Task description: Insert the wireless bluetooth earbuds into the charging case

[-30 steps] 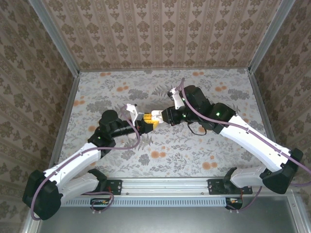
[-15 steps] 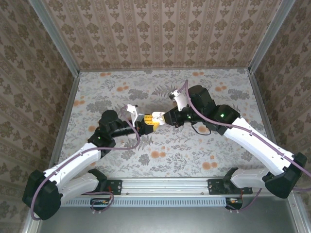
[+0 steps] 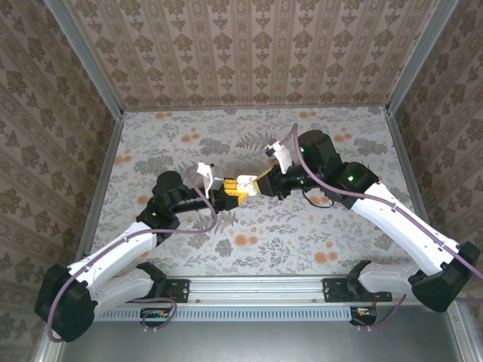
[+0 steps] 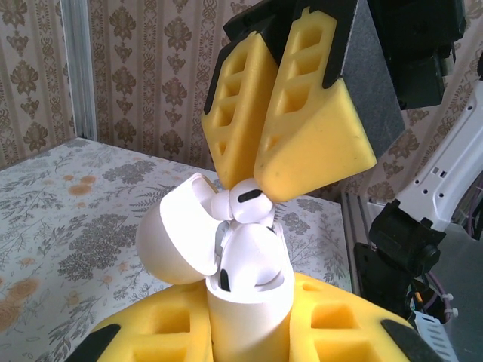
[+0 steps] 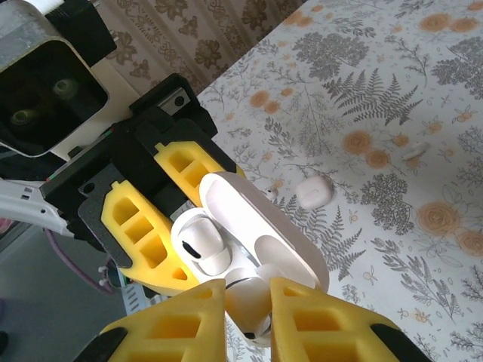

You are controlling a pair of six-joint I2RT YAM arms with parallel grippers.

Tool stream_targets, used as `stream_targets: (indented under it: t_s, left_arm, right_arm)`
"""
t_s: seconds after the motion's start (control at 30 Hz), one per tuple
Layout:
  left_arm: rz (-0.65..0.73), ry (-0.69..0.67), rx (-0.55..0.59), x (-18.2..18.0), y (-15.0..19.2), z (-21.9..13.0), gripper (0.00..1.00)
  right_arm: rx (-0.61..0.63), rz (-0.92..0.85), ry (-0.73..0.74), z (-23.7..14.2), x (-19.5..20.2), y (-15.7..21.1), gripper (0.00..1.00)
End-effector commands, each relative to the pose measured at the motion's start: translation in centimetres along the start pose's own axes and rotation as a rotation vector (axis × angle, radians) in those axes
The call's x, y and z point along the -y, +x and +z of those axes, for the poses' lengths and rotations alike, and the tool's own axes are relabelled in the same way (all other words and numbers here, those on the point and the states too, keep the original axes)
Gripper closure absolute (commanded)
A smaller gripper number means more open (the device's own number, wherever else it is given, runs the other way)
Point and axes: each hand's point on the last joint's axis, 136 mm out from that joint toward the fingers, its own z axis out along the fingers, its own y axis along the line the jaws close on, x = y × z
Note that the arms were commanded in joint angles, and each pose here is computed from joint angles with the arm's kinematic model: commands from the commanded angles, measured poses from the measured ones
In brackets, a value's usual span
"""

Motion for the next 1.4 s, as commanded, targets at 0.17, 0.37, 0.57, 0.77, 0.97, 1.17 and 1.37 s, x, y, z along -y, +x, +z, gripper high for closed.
stream_targets:
  t_s: [0.17,0.37,0.57,0.77,0.97,1.17,1.37]
  left_arm:
    - [0.042,0.032,0.052,0.8,-2.0,0.0,0.95]
    - [0.033,0.050,0.052,0.8,-2.0,0.2,0.95]
    - [0.029,0.051,0.052,0.8,-2.0,0.2,0.95]
    - [0.027,0.051,0.052,0.8,-2.0,0.3,0.95]
    - [0.024,0.050,0.049,0.8,-1.9,0.3,0.94]
    - [0.023,0.053,0.047,0.8,-1.8,0.3,0.93]
    - [0.023,0.050,0.046,0.7,-1.7,0.3,0.93]
  right_arm:
    - [0.021,-0.101,-0.113,-0.7,-2.3,0.2,0.82]
    - [0.003,-0.150,-0.201,-0.7,-3.7,0.5,0.81]
    - [-0.062,-0.151,-0.204,-0.2,-3.3,1.8,0.81]
    - [-0.090,-0.149,-0.180,0.0,-2.6,2.4,0.76]
    - [-0.055,-0.109,-0.091,-0.7,-1.2,1.5,0.50]
    - [0.024,-0.086,-0.046,-2.0,-0.9,-0.2,0.45]
    - [0.091,-0.035,0.049,-3.4,0.0,-1.8,0.46]
